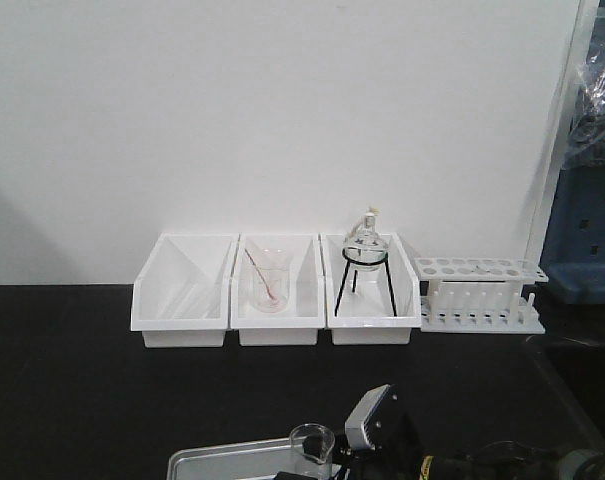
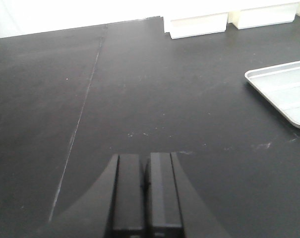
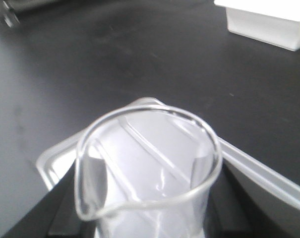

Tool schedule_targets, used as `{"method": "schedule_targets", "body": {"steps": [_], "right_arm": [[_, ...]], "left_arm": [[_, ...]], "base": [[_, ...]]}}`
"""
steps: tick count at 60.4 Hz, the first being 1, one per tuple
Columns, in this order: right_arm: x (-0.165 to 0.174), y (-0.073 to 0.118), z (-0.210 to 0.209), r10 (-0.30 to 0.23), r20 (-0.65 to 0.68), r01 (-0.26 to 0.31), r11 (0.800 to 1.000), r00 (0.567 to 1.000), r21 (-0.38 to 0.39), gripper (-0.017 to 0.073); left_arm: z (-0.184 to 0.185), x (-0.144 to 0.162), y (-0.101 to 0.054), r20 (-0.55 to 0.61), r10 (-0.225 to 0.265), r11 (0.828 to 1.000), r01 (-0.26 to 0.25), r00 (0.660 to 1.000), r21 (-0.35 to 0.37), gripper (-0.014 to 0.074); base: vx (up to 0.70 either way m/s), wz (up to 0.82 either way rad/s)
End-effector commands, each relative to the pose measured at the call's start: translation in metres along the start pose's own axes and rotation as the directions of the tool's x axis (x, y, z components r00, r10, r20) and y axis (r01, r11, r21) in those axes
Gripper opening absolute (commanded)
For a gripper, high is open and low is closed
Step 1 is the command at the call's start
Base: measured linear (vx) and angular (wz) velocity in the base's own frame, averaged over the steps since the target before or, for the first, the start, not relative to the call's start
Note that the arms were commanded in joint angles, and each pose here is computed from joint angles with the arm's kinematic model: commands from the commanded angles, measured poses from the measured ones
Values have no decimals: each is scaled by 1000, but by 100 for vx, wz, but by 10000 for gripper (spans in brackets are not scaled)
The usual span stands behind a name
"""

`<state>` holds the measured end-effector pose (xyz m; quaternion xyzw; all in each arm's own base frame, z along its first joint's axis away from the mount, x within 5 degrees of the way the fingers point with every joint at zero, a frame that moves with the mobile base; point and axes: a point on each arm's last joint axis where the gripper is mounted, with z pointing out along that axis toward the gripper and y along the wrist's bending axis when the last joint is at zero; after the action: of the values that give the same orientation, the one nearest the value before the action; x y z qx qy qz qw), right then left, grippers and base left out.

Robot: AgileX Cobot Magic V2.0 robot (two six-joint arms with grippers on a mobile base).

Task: Move beaker to silver tray on left bench
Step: 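Open the right gripper to release the beaker on the tray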

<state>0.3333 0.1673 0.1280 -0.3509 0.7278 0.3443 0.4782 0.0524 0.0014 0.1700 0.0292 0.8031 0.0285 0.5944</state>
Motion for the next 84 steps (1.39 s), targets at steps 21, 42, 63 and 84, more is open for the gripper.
{"method": "schedule_targets", "body": {"steps": [21,42,63,84], "right_arm": [[-5,-24,5,-58,142,31,982,988,186,-10],[10,-26,10,-37,100,18,983,994,185,35],[13,-22,11,-55,67,45,990,996,135,342],[-7,-18,4,-74,109,58,988,991,140,635]], "left_arm": [[2,-1,-1,63,-3,1000,2,998,6,1],[2,-1,-1,63,-3,1000,2,998,6,1],[2,-1,-1,63,-3,1000,2,998,6,1],[2,-1,-1,63,-3,1000,2,998,6,1]], "base": [[0,0],[0,0],[0,0],[0,0]]}}
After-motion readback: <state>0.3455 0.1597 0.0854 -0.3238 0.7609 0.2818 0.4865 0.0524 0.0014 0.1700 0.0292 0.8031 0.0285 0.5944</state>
